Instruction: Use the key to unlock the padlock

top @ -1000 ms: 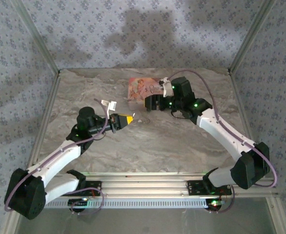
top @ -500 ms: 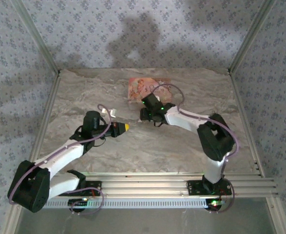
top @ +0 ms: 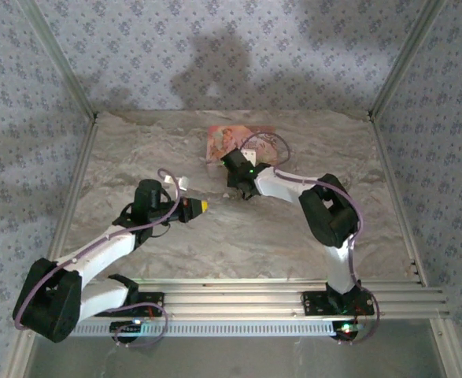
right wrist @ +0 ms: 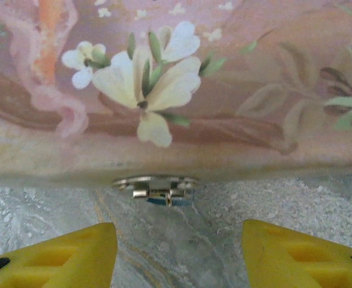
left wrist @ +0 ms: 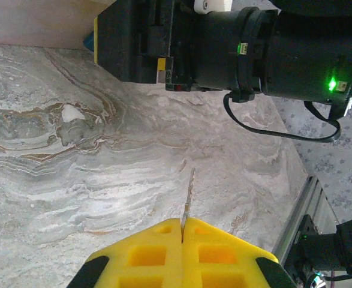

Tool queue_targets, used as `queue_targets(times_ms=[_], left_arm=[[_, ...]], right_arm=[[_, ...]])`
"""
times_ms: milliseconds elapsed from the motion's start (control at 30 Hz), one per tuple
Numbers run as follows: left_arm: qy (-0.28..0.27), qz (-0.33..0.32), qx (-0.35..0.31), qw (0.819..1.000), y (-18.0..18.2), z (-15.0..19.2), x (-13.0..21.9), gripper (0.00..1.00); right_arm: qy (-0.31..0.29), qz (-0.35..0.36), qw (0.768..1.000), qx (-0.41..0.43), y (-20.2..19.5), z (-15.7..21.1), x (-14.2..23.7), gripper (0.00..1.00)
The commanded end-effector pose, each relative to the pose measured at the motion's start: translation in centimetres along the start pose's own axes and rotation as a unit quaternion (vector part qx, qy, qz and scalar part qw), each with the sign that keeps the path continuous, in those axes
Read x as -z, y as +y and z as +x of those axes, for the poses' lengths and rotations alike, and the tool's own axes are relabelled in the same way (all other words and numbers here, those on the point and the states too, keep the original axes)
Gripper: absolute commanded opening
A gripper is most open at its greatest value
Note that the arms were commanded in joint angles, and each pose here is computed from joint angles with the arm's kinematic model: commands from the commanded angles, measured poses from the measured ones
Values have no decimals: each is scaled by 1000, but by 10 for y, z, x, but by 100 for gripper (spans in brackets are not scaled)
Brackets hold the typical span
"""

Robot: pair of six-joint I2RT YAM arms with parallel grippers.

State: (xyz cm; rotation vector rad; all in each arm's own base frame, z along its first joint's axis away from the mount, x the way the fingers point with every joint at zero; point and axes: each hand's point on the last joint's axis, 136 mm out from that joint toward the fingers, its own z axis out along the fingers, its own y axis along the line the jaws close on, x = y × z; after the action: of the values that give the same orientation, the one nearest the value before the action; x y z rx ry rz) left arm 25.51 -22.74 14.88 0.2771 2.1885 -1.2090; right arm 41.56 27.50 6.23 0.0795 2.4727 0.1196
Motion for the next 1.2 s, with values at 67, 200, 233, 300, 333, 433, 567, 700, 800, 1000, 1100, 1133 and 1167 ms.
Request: queue_targets(times_ms=[67,200,233,300,333,433,567,700,800,1000,1100,1133,1167], left_arm=[[-4,6,-20,1000,-2,-3,0,0],[-3,5,-22,1000,0,-1,0,0],[-2,5,-23,1000,0,0,0,0],[-1,4,-24,1000,1,1,0,0],[-1,4,-24,1000,1,2,0,0],[1,3,-26,1000,2,3,0,0],[1,3,-31,1000,1,3,1,0],[4,3,-34,999,1,4,1,0],[6,3,-36,999,2,6,2,0],[9,0,-39,999,4,9,2,0],[12,2,-43,999,3,10,2,0],[13,2,-44,999,3,11,2,0],[15,3,-47,999,3,12,2,0]], right_arm=[[-15,16,1000,-3,-3,-14,-10,55],[-14,20,1000,-2,-3,-16,-16,53],[-15,20,1000,-2,-3,-16,-17,52],[-14,21,1000,1,-3,-17,-19,51],[-14,22,1000,2,-3,-17,-20,50],[-8,28,1000,3,-4,-17,-25,49],[-5,29,1000,0,-6,-17,-31,47],[-5,28,999,16,-6,-19,-32,39],[-8,27,999,25,-5,-20,-31,31],[-9,22,999,46,-2,-26,-15,17],[-6,11,998,57,0,-25,-4,13],[-3,3,998,62,3,-24,0,11],[2,-3,998,64,3,-22,3,10]])
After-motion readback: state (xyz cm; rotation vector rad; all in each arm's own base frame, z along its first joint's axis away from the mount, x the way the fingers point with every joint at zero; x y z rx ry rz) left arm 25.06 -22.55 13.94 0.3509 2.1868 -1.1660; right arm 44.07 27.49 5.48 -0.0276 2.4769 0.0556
